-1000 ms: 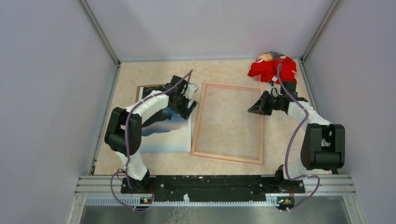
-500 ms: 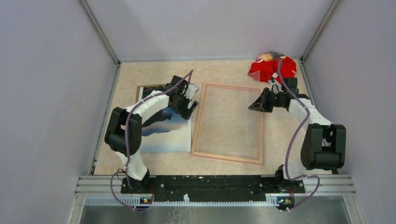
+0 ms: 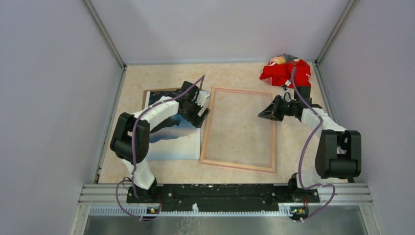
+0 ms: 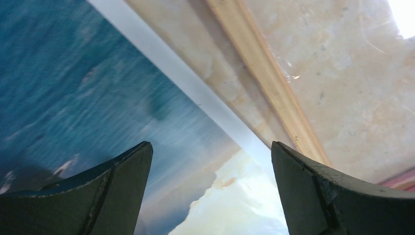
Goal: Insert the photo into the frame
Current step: Place the photo frame item in the photo frame.
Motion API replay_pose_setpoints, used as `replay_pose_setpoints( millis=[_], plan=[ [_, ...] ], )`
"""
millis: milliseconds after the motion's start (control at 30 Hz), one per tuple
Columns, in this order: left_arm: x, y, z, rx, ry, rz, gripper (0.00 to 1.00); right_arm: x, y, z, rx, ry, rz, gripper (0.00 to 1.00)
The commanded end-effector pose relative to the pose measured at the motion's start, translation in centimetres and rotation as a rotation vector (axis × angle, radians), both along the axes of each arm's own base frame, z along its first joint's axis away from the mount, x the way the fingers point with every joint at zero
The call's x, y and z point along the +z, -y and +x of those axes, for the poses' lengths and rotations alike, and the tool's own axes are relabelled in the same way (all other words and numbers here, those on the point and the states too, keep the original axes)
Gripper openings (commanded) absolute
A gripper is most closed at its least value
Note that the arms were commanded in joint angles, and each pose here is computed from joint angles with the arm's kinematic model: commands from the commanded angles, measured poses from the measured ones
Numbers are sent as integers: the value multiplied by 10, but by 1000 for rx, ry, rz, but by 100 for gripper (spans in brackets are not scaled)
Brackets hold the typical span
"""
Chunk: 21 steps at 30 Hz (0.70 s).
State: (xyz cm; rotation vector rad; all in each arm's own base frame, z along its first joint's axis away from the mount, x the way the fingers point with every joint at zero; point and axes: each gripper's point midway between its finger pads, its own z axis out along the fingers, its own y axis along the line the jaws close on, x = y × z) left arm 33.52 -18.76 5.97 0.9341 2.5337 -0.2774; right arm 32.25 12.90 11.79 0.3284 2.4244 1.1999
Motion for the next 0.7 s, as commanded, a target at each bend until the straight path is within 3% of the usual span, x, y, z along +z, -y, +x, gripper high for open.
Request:
replay_pose_setpoints(
  millis=[0,167,467,667],
  plan=[
    [-4,22,-16,-51,-34,-91,97,35,-8,4,8,103,94,0],
    [-9,32,-21,-80,-59,-134,86,48,-13,3,14,121,145,0],
    [-14,39,-23,-103,-83,-164,52,65,-22,2,-5,127,240,0],
    [-23,42,-26,-114,-111,-174,42,80,-29,3,-15,143,260,0]
  ],
)
